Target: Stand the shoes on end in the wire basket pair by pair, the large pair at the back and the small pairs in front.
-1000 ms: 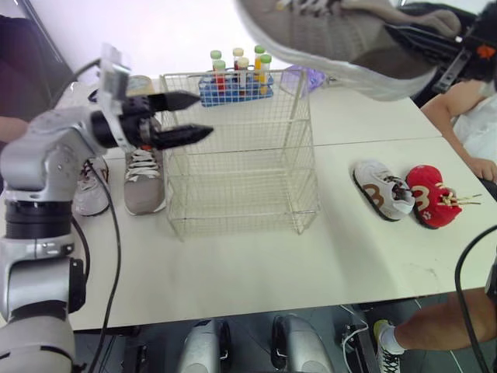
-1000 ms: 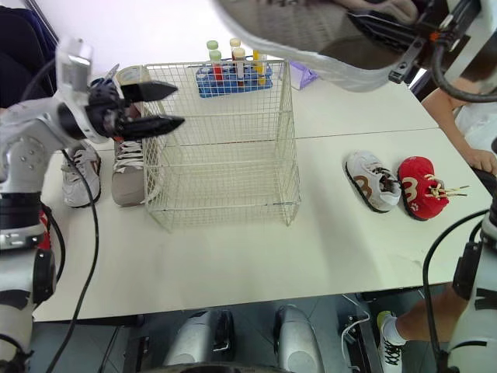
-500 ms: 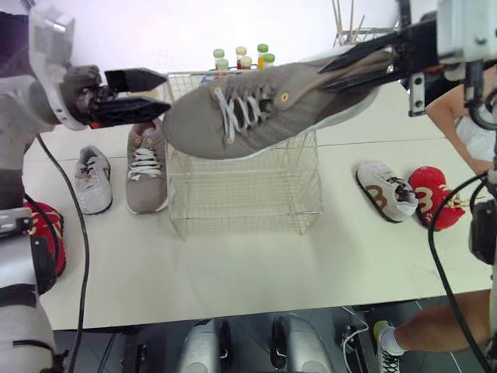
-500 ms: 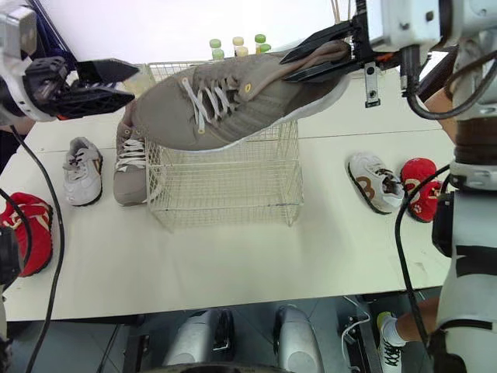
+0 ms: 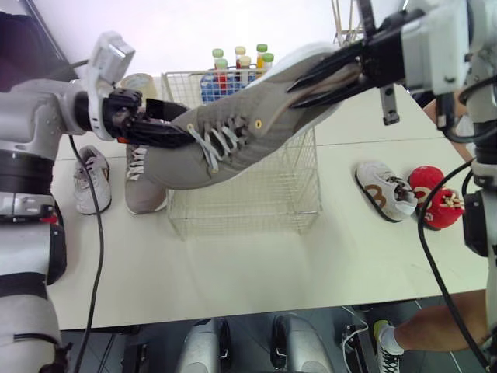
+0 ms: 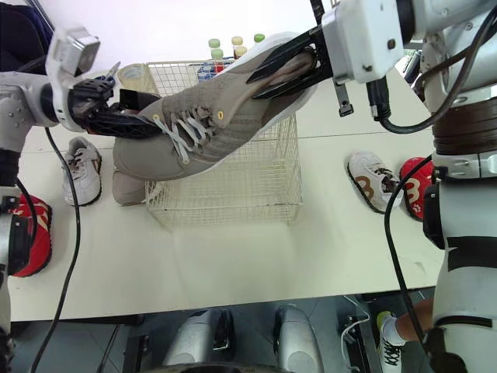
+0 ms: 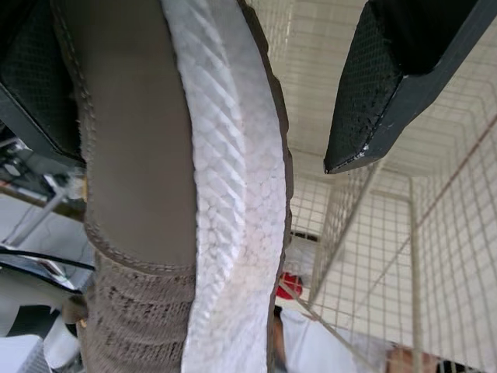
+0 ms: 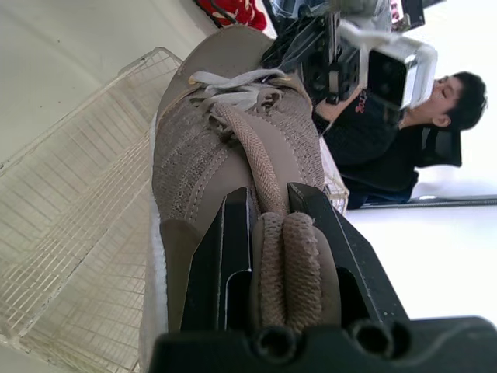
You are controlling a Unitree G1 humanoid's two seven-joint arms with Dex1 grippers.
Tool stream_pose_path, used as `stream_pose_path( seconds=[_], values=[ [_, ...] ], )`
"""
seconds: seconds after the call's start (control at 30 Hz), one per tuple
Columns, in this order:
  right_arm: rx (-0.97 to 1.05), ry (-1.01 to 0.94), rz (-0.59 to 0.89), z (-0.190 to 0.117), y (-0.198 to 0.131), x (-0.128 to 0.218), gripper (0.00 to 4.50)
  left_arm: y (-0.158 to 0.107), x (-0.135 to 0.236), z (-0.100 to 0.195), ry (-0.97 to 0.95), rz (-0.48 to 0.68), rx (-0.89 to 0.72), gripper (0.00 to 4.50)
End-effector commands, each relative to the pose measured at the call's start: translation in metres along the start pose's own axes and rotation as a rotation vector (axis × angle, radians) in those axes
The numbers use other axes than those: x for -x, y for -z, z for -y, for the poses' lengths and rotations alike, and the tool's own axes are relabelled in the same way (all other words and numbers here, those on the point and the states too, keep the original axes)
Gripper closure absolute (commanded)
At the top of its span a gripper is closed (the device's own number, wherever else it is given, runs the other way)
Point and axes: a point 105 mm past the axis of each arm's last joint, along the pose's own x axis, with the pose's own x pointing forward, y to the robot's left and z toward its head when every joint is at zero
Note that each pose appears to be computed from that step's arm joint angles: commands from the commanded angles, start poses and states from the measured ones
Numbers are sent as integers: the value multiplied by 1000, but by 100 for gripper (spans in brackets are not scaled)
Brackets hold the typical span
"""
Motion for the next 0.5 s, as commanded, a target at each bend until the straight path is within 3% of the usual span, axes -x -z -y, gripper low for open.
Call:
stream_pose_path(
  seconds=[0.03, 0.1, 0.2, 0.37, 0.43, 0.5],
  values=[
    [163, 31, 51, 21, -32, 4, 431, -11, -5, 6, 32, -19, -45, 0],
    [172, 32, 50, 23, -33, 4, 431, -12, -7, 6, 41, -23, -40, 0],
    [179, 40, 45, 25, -34, 5, 431, -14, -8, 9, 60, -16, -32, 79],
    [175, 43, 32, 24, -32, 6, 431, -16, -8, 11, 77, -4, -27, 289],
    [172, 45, 24, 24, -30, 7, 431, -17, -7, 11, 76, 4, -27, 340],
    [160, 51, 2, 24, -26, 10, 431, -19, -5, 11, 70, 25, -28, 350]
  ],
)
